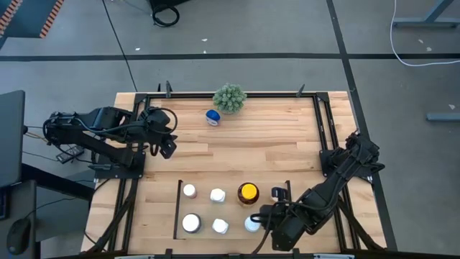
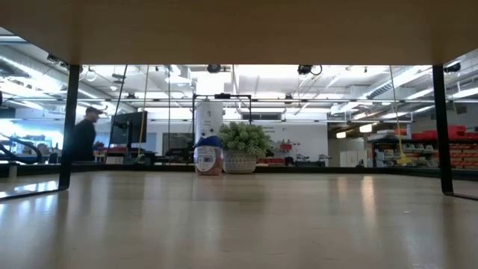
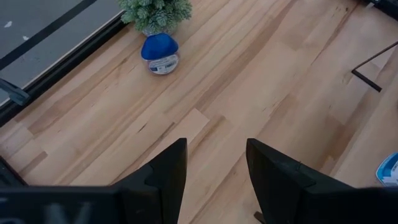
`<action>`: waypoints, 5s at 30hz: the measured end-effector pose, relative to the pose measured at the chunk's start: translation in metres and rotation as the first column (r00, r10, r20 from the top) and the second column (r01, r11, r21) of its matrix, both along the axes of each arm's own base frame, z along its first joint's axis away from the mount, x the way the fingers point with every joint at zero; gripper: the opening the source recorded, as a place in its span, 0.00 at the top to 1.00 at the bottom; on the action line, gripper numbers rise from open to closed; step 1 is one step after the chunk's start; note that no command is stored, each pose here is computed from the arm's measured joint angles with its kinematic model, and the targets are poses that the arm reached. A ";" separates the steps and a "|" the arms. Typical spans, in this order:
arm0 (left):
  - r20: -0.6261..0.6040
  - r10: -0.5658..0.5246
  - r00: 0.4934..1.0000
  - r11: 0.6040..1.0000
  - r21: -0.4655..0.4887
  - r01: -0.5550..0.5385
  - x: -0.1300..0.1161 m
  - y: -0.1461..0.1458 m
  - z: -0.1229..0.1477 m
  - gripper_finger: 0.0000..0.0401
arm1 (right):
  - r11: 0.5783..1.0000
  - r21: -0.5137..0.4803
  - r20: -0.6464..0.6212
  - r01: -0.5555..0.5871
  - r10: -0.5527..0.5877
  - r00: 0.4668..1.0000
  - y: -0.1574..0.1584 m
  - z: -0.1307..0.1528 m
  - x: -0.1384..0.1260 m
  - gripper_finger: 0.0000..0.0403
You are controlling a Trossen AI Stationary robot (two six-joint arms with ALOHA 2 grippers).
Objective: Pick and place medicine bottles onto shelf by color
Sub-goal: Put the white pill bottle on the shelf, then put the blue pill bottle on the shelf
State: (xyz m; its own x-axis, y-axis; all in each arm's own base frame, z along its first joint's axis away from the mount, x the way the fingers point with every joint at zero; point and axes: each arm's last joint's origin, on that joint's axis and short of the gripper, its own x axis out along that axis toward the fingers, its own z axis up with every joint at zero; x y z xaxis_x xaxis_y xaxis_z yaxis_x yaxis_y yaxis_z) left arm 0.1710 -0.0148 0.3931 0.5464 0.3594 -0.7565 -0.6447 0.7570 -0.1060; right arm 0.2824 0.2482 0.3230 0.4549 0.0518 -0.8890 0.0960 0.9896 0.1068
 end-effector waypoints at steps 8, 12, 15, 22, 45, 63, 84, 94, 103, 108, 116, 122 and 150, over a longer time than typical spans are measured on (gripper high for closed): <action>0.005 0.027 1.000 0.999 0.041 -0.027 -0.001 0.002 0.001 0.57 | 0.999 0.043 0.050 0.031 -0.033 0.998 0.001 0.002 0.007 0.99; 0.010 0.055 0.998 0.996 0.065 -0.055 -0.001 0.004 0.001 0.57 | 0.998 0.054 0.056 0.042 -0.045 0.997 0.002 0.002 0.007 0.99; 0.007 0.062 0.998 0.995 0.071 -0.063 -0.001 0.007 0.001 0.57 | 0.997 0.054 0.055 0.046 -0.049 0.997 0.002 0.002 0.007 0.99; -0.014 0.049 0.999 0.994 0.098 -0.047 0.000 0.010 0.001 0.57 | 0.989 0.107 0.019 0.099 -0.102 0.995 0.000 0.007 0.003 0.99; -0.036 -0.002 0.999 0.987 0.161 0.008 0.001 0.012 0.002 0.57 | 0.958 0.178 0.337 0.225 -0.274 0.901 -0.084 0.124 0.032 0.99; 0.073 -0.111 0.991 0.990 0.096 0.104 0.005 -0.004 0.009 0.57 | 0.899 0.110 0.322 0.423 -0.435 0.841 -0.275 0.101 0.091 0.99; 0.272 0.079 0.959 0.994 0.054 -0.098 0.005 0.008 0.021 0.57 | 0.963 0.031 0.393 0.269 -0.260 0.882 -0.347 -0.017 0.122 0.62; 0.059 0.091 0.994 0.987 0.127 -0.098 0.026 0.078 0.005 0.66 | 0.972 -0.053 0.395 0.231 -0.192 0.898 -0.346 -0.031 0.123 0.47; -0.077 -0.119 0.990 0.992 -0.055 0.115 0.042 0.170 -0.036 0.79 | 0.970 -0.059 0.386 0.235 -0.195 0.902 -0.348 -0.032 0.122 0.46; -0.101 -0.152 0.983 0.970 -0.205 0.129 0.039 0.225 -0.074 0.86 | 0.959 -0.040 0.394 0.281 -0.244 0.886 -0.348 -0.031 0.122 0.46; -0.168 -0.064 0.984 0.945 -0.326 0.006 0.033 0.282 -0.128 0.95 | 0.935 0.049 0.389 0.351 -0.342 0.856 -0.348 -0.031 0.122 0.46; -0.122 -0.187 0.975 0.911 -0.394 0.125 0.039 0.285 -0.144 0.99 | 0.915 0.105 0.381 0.390 -0.399 0.834 -0.346 -0.031 0.123 0.46; -0.112 -0.199 0.974 0.976 0.066 0.207 0.022 0.259 -0.016 0.93 | 0.929 0.076 0.386 0.361 -0.361 0.849 -0.342 -0.031 0.124 0.46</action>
